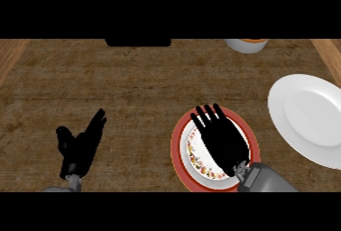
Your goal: Pick the sweet potato from the plate and place it in the plate
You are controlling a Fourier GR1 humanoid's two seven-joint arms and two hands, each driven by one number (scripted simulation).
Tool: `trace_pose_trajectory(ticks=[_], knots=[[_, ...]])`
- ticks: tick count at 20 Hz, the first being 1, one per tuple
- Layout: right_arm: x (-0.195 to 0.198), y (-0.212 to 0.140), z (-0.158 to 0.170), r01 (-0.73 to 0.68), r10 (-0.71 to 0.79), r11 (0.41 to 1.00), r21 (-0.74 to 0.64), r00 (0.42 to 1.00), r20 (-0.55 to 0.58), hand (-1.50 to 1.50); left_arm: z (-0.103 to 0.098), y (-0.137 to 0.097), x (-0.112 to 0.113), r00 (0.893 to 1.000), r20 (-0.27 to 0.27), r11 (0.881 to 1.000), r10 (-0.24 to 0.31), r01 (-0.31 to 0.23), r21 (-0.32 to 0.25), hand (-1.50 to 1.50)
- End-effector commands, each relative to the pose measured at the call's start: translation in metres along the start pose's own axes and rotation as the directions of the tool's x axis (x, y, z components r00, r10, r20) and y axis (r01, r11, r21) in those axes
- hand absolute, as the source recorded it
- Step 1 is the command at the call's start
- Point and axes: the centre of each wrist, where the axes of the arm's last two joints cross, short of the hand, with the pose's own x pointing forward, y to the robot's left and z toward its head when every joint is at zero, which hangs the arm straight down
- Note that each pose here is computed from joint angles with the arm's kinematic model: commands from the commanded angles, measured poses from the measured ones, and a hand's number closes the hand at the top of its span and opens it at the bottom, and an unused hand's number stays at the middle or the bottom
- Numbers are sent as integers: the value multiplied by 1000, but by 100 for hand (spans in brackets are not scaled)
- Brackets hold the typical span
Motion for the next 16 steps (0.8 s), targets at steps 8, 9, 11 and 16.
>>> trace_pose_trajectory(ticks=[8,9,11,16], knots=[[5,23,-33,-38,39,998,39,999,-15,-150,-6,-9,-3,1000,-23,1000,13,-13,-11,0],[-3,38,-22,-52,53,997,55,998,-24,-150,5,-6,5,999,-43,1000,13,-14,-9,0],[-28,31,-41,-45,47,997,69,998,-32,-150,-5,-8,-9,1000,-23,1000,-13,13,-18,0],[-20,42,-28,-182,177,977,111,983,50,150,1,5,-8,999,-39,1000,-5,5,-13,0]])
